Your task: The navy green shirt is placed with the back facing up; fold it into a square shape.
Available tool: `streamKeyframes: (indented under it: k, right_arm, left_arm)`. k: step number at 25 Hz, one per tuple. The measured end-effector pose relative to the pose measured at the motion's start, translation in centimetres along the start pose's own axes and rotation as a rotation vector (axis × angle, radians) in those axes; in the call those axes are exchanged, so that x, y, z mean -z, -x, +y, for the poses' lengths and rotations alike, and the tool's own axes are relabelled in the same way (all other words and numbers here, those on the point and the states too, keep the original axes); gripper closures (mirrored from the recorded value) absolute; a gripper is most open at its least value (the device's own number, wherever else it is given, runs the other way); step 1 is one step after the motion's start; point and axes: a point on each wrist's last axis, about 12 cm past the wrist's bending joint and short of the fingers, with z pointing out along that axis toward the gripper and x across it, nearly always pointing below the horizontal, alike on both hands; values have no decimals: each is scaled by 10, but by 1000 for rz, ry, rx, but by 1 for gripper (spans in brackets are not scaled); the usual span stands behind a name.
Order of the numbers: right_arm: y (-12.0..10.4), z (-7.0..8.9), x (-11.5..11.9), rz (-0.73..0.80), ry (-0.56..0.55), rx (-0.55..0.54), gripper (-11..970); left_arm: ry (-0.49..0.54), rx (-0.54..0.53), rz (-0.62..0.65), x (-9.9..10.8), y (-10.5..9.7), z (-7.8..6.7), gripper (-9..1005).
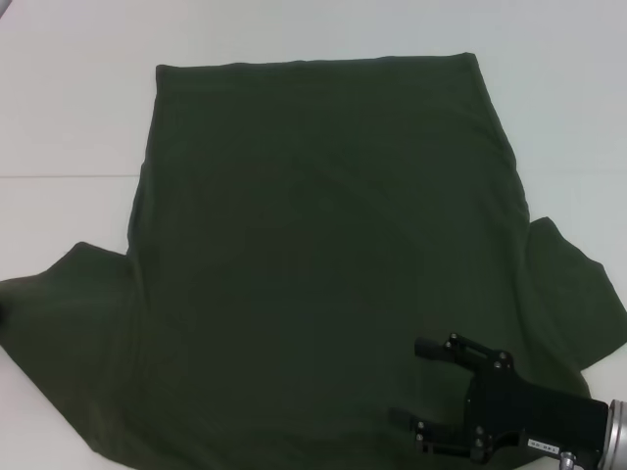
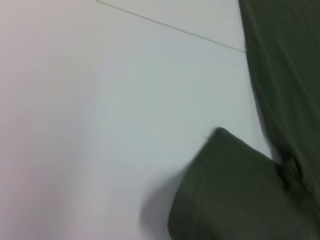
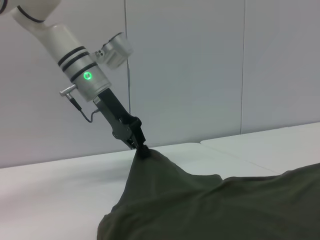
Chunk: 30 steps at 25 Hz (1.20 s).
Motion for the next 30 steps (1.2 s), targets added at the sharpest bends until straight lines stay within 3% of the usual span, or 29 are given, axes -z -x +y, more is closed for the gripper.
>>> streamKeyframes:
  k: [7, 12, 20, 30]
  right_arm:
    - [1, 0, -2, -3, 3, 3, 44]
    - [2, -1, -3, -4, 4, 6, 44]
    - [3, -3, -4, -3, 5, 11, 44]
    - [4, -3, -6, -3, 7, 10, 44]
  left_arm:
    - [-3, 12, -14, 6, 0, 4, 981]
    - [-61, -5, -1, 2, 0, -9, 981]
    - [-214, -72, 51, -10, 5, -53, 981]
    - [-321, -173, 125, -41, -12, -113, 980]
